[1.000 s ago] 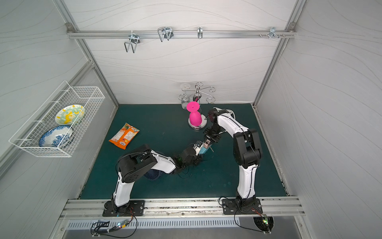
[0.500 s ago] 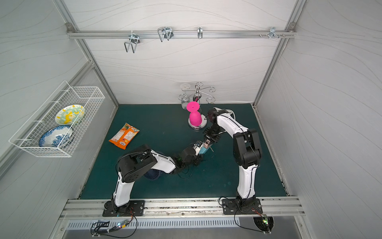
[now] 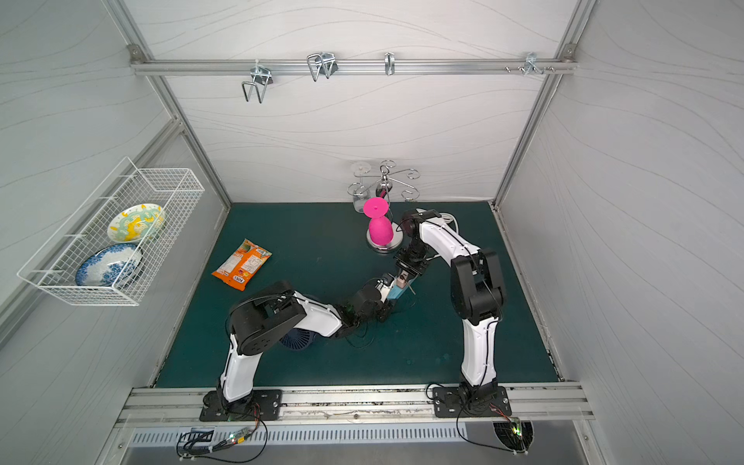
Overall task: Unplug the desk fan from the power strip
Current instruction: Remove the plug from the socket.
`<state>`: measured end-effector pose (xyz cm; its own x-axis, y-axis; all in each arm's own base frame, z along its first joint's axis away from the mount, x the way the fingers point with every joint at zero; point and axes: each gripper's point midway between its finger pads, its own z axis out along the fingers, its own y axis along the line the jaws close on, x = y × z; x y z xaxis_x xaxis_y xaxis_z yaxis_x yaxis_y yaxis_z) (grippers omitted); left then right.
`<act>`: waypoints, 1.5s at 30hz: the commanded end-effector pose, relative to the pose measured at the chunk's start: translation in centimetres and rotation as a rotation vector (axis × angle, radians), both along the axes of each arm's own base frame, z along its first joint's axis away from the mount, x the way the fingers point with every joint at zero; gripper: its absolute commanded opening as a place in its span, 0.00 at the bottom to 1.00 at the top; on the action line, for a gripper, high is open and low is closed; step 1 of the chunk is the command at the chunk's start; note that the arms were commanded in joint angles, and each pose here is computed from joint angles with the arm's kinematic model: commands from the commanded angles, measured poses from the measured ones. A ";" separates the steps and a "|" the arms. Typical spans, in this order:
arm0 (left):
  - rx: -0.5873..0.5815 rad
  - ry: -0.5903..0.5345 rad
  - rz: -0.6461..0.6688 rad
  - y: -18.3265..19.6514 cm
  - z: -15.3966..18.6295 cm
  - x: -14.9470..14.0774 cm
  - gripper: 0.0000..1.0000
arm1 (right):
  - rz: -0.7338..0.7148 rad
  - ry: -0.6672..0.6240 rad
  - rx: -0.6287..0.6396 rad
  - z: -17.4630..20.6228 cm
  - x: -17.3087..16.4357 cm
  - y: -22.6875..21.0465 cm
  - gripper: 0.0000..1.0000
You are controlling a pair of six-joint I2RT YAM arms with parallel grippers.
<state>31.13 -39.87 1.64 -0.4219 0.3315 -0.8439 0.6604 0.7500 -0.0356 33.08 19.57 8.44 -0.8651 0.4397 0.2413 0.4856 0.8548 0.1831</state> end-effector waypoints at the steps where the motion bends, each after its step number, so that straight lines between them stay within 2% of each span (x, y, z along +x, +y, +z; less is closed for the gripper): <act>1: 0.046 0.068 -0.030 0.4 -2.6 -1.1 0.39 | -0.003 -0.013 0.010 -0.4 0.7 0.0 0.15; 14: 0.047 0.064 -0.033 0.4 -2.4 -1.1 0.38 | -0.047 -0.044 0.022 -0.5 0.8 -1.5 0.14; 19: 0.046 0.063 -0.030 0.3 -2.4 -0.9 0.38 | -0.006 -0.062 -0.016 -0.2 0.4 -1.3 0.14; 22: 0.049 0.062 -0.030 0.3 -2.4 -0.9 0.38 | 0.001 -0.063 -0.013 -0.1 0.2 -0.8 0.14; 24: 0.049 0.061 -0.030 0.3 -2.4 -0.8 0.38 | 0.012 -0.064 -0.014 -0.1 -0.1 -0.5 0.10; 30: 0.051 0.059 -0.035 0.3 -2.2 -0.8 0.38 | 0.026 -0.058 -0.010 -0.3 -0.3 0.2 0.09; 39: 0.056 0.060 -0.036 0.4 -2.2 -0.9 0.37 | -0.023 -0.069 0.023 0.8 1.6 -1.0 0.09; 45: 0.060 0.061 -0.041 0.4 -2.2 -1.0 0.37 | -0.057 -0.060 0.045 0.3 1.6 -1.2 0.09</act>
<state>31.20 -39.85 1.65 -0.4189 0.3355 -0.8438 0.6645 0.7466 -0.0331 33.47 18.81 8.54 -0.8525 0.4633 0.2420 0.5136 0.8285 0.2231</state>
